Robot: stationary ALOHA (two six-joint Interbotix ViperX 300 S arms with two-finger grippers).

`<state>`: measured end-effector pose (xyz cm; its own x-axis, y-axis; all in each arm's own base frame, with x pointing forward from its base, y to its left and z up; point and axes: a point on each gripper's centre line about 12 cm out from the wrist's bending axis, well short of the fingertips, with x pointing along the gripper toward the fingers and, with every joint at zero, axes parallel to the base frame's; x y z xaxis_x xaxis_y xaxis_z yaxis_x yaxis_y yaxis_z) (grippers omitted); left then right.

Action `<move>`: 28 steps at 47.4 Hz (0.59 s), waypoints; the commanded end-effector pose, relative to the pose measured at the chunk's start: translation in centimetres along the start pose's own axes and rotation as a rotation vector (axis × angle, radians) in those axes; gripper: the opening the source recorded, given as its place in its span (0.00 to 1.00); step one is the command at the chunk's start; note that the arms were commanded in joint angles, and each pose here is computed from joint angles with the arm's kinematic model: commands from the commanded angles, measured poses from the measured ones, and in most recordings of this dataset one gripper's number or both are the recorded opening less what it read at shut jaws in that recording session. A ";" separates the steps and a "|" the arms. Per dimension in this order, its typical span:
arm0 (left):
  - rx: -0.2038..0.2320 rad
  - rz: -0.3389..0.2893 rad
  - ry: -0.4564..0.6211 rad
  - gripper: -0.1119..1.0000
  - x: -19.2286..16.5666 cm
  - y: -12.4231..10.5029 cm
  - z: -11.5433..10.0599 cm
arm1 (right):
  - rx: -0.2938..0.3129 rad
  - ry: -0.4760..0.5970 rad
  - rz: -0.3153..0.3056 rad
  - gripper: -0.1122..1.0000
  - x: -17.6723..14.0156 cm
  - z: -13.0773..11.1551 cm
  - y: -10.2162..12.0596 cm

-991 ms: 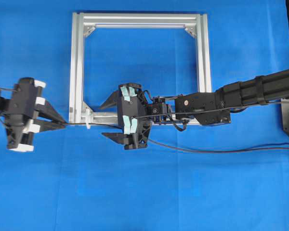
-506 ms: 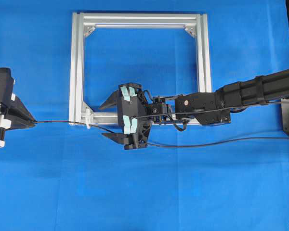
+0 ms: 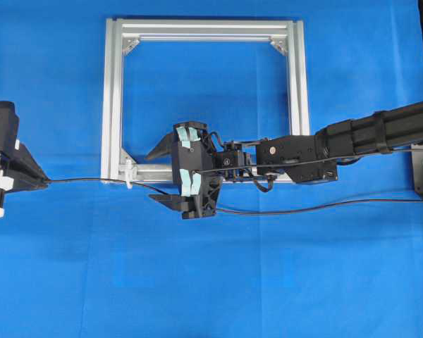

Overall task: Insert the wire through the string loop located on the left side.
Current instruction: 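Open the right gripper and pull the cable leftward through the loop with the left gripper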

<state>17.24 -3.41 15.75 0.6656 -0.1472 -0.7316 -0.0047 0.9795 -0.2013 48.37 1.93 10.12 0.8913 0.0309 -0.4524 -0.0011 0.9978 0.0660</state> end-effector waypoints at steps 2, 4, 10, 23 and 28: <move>0.005 -0.008 -0.021 0.17 -0.3 -0.2 0.4 | 0.001 -0.058 0.005 0.92 -0.7 2.3 0.2; 0.005 -0.010 -0.027 0.17 -0.4 -0.2 0.5 | 0.001 -0.055 0.005 0.92 -0.7 2.2 0.2; 0.007 -0.011 -0.033 0.17 -0.5 -0.2 0.4 | 0.001 -0.055 0.005 0.92 -0.7 2.2 0.2; 0.010 -0.021 -0.050 0.18 -0.8 -0.3 0.5 | 0.003 -0.057 0.005 0.92 -0.7 2.2 0.2; 0.012 -0.022 -0.054 0.23 -0.9 -0.3 0.5 | 0.003 -0.060 0.005 0.92 -0.7 2.4 0.2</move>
<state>16.82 -3.45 16.33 0.6939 -0.1569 -0.7028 0.0110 0.9782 -0.2075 48.32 1.93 10.07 0.8906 0.0309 -0.4538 -0.0010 0.9978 0.0660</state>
